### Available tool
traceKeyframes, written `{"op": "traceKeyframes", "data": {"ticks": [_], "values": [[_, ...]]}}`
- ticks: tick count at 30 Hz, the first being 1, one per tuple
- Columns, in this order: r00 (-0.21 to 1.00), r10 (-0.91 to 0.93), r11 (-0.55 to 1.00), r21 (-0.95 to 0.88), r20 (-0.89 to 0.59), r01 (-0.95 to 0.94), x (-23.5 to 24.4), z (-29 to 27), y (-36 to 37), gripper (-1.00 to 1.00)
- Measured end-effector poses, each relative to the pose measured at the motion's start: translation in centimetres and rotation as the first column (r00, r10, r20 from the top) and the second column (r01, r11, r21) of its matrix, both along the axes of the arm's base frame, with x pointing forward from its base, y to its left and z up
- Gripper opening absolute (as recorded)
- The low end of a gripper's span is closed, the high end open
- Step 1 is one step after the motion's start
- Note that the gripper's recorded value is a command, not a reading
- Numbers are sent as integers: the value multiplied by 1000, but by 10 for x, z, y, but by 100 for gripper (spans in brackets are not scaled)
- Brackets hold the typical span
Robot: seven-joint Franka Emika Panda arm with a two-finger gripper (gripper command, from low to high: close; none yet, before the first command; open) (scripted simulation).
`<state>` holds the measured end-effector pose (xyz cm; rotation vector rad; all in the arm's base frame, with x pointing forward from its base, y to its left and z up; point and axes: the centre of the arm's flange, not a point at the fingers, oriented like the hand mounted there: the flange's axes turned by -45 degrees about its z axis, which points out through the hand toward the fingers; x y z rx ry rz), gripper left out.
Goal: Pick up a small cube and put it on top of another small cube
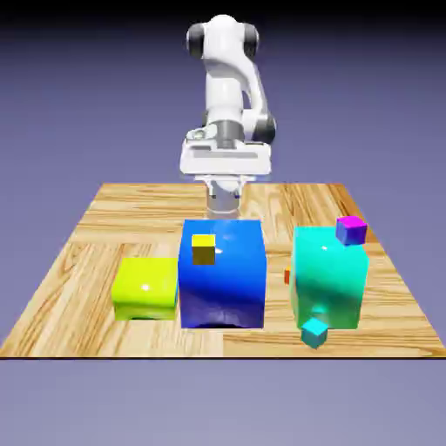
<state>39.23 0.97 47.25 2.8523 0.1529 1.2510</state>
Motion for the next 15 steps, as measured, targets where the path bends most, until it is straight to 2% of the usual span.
{"op": "traceKeyframes", "data": {"ticks": [7,15], "values": [[957,288,923,-264,-6,-280,-11,19,85,0],[819,563,660,-535,-113,-527,-41,20,183,0]]}}
